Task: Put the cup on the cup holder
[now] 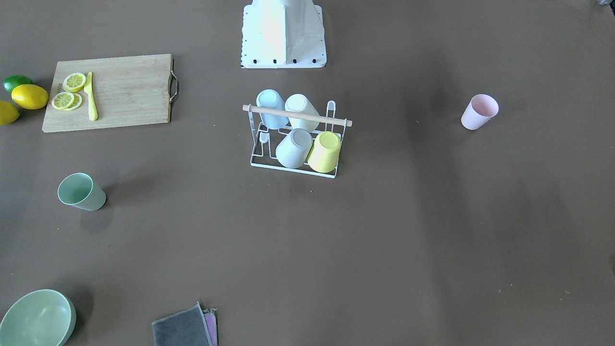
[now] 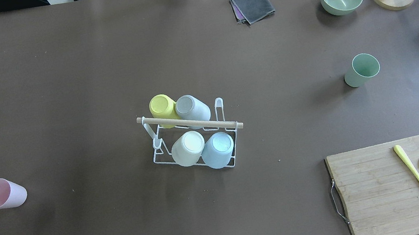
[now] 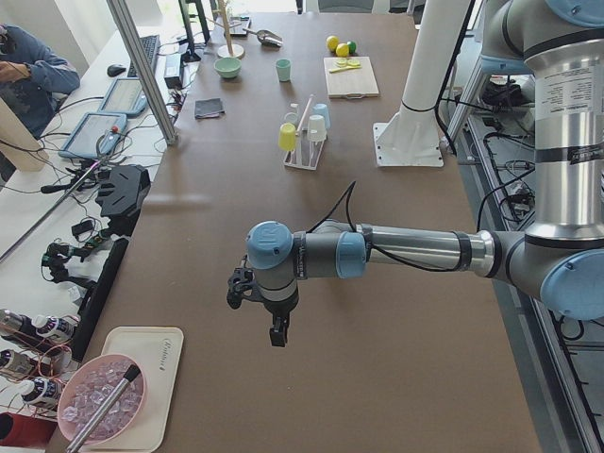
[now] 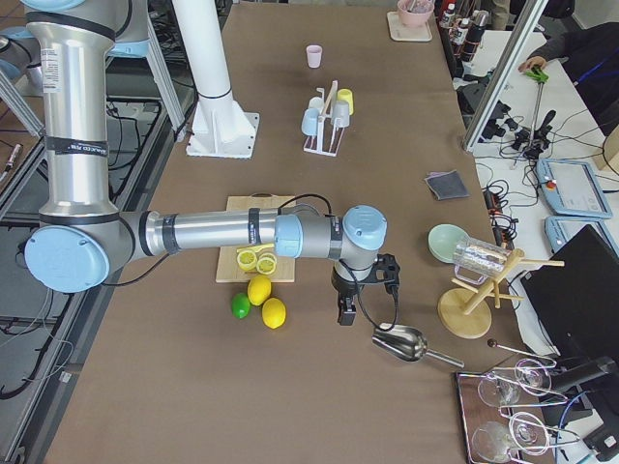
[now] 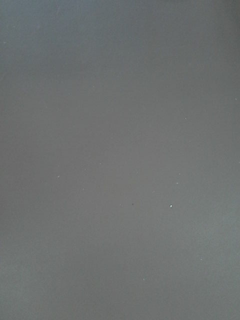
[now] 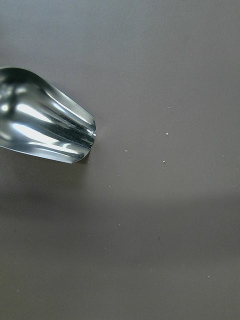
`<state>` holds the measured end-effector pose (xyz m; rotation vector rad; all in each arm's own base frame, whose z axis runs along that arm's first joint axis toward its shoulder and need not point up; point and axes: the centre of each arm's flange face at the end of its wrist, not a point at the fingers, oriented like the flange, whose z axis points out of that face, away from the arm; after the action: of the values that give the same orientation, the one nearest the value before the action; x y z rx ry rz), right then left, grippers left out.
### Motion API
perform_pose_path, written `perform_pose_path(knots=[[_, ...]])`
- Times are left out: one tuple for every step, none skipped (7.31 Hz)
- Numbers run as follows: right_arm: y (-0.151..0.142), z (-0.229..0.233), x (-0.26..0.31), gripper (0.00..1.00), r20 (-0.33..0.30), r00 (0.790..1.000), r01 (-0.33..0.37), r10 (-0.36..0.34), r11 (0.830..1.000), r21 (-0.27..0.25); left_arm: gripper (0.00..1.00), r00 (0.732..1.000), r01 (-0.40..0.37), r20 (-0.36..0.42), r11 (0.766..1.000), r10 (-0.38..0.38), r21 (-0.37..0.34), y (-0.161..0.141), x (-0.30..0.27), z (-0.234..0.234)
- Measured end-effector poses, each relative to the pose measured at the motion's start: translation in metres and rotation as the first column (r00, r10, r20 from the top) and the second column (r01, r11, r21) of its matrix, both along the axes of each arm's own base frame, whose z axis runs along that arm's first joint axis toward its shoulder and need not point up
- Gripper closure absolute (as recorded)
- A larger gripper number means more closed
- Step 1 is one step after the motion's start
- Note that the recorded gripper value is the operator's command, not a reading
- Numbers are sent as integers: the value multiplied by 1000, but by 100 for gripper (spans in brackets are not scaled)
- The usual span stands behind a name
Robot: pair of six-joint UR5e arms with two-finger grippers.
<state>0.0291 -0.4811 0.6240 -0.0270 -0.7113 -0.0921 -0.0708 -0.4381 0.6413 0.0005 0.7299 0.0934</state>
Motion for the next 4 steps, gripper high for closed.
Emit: perform_pose_path(knots=[[0, 1, 0, 0, 0, 1000, 0, 0, 1000, -1, 1, 1000, 0, 0, 1000, 0, 0, 0, 0, 0], [1, 1, 0, 0, 0, 1000, 1, -1, 1000, -1, 1, 1000, 1, 0, 1000, -1, 0, 0, 0, 0], [1, 1, 0, 0, 0, 1000, 1, -1, 1000, -2, 1, 1000, 1, 0, 1000, -1, 0, 0, 0, 0], [1, 1, 0, 0, 0, 1000, 1, -1, 1000, -1, 1, 1000, 1, 0, 1000, -1, 0, 0, 0, 0]])
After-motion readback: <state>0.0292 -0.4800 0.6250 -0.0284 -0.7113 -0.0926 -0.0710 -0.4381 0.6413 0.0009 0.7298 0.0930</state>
